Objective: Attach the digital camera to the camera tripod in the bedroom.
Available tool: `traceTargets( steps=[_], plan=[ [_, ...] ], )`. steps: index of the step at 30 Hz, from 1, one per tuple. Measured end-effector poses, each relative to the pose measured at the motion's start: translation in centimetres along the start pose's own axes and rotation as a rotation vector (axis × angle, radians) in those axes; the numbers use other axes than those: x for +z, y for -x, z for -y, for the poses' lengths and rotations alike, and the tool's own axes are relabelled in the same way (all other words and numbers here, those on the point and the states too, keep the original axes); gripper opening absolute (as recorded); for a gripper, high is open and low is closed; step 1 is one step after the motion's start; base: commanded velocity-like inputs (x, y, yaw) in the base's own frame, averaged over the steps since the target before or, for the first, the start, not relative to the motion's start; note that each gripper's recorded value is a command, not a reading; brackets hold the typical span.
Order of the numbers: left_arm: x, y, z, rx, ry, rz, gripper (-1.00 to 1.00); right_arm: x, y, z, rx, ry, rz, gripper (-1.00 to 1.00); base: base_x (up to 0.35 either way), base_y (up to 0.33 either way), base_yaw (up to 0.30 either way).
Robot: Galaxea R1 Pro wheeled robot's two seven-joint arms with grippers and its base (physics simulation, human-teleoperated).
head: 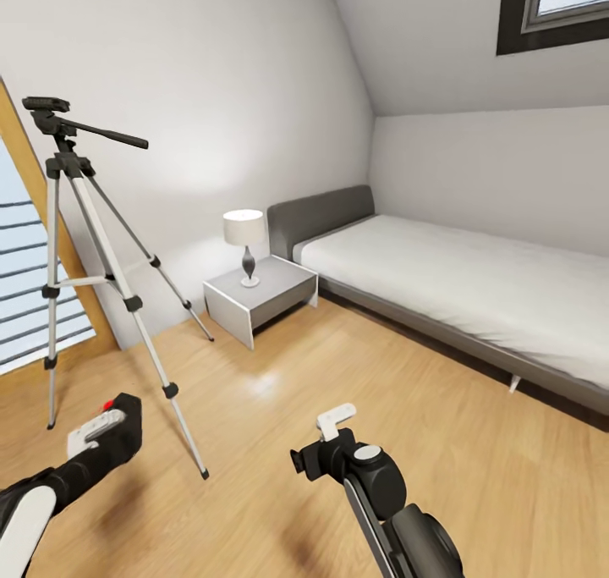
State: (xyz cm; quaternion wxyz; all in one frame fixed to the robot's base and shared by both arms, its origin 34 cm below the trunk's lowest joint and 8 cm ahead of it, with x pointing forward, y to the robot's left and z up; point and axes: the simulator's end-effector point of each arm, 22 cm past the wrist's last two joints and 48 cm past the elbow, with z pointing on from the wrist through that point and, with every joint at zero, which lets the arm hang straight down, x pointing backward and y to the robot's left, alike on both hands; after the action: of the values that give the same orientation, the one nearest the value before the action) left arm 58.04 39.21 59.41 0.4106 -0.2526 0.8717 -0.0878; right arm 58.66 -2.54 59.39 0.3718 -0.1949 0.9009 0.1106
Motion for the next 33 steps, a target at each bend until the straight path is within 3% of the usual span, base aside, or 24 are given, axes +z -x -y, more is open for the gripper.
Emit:
traceTargets(
  steps=[1,2,3,4,11,20,27,33],
  plan=[
    [-0.3,0.3,1.0,0.017,-0.056,-0.007,-1.0,-0.1,0.2,0.0,0.0,0.001,0.0,1.0,0.0,0.0,0.0],
    [-1.4,0.3,3.1,0.06,-0.215,-0.035,-1.0,-0.2,0.3,-0.1,-0.002,0.002,0.0,1.0,0.0,0.0,0.0],
    [-2.0,0.2,4.2,0.05,-0.279,-0.046,-1.0,-0.4,0.5,-0.1,-0.002,0.003,-0.001,1.0,0.0,0.0,0.0],
    [-2.0,0.4,4.0,0.065,-0.265,-0.045,-1.0,-0.5,0.7,-0.1,-0.002,0.003,-0.001,1.0,0.0,0.0,0.0],
    [-4.3,0.2,4.0,0.069,-0.351,-0.079,-1.0,-1.3,1.9,-0.1,-0.004,0.007,-0.002,1.0,0.0,0.0,0.0],
    [-5.2,1.4,4.7,0.074,-0.349,-0.086,-1.0,-2.4,3.5,0.0,-0.005,0.006,-0.002,1.0,0.0,0.0,0.0],
    [-5.5,2.1,5.0,0.118,-0.317,-0.084,-1.0,-3.3,4.7,0.0,-0.005,0.006,-0.001,1.0,0.0,0.0,0.0],
    [-5.9,2.2,6.4,0.146,-0.329,-0.098,-1.0,-4.0,5.7,-0.7,-0.021,0.018,-0.002,1.0,0.0,0.0,0.0]
  ],
)
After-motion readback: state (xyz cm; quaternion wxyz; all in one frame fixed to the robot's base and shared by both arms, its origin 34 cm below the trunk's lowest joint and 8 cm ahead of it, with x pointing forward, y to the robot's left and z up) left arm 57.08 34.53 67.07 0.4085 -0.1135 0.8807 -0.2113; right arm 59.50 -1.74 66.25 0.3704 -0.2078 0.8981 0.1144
